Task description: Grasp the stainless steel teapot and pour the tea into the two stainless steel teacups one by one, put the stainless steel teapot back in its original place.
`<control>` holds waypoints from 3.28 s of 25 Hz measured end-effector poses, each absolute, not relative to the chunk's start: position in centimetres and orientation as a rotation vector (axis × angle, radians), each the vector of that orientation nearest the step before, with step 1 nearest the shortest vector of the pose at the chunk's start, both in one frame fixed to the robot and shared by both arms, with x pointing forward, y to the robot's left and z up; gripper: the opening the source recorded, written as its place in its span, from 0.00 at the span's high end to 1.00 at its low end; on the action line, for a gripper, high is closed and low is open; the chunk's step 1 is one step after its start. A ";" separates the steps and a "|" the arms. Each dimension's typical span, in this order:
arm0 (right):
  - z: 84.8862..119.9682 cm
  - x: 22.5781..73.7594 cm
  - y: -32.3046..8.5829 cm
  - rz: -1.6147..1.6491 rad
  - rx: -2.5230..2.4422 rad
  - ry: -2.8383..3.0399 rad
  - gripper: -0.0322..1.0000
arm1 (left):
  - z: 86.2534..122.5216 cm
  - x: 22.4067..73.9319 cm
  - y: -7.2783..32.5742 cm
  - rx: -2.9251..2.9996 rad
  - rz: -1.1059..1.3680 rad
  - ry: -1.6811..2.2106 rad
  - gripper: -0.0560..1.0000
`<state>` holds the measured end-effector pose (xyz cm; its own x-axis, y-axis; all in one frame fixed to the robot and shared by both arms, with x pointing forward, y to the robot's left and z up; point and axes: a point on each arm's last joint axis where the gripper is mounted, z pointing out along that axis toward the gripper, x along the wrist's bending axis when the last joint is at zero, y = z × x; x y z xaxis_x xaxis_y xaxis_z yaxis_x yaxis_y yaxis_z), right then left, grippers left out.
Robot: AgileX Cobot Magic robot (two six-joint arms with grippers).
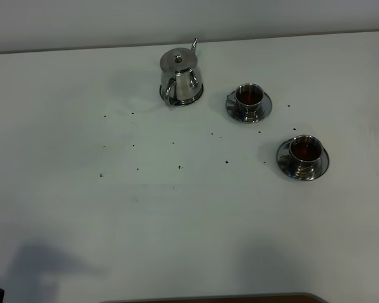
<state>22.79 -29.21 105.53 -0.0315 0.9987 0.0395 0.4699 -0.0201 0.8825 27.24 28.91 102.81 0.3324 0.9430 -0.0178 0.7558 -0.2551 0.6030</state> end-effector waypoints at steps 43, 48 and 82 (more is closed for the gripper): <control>105.5 22.8 -29.2 0.991 1.566 1.578 0.60 | 103.2 23.3 30.3 1.669 0.795 1.606 0.57; 105.5 22.8 -29.2 0.991 1.566 1.578 0.60 | 103.2 23.3 30.3 1.669 0.795 1.606 0.57; 105.5 22.8 -29.2 0.991 1.566 1.578 0.60 | 103.2 23.3 30.3 1.669 0.795 1.606 0.57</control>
<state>22.79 -29.21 105.53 -0.0315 0.9987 0.0395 0.4699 -0.0201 0.8825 23.27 30.28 103.20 0.0527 0.9982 -0.0271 0.5837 -0.0087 0.8119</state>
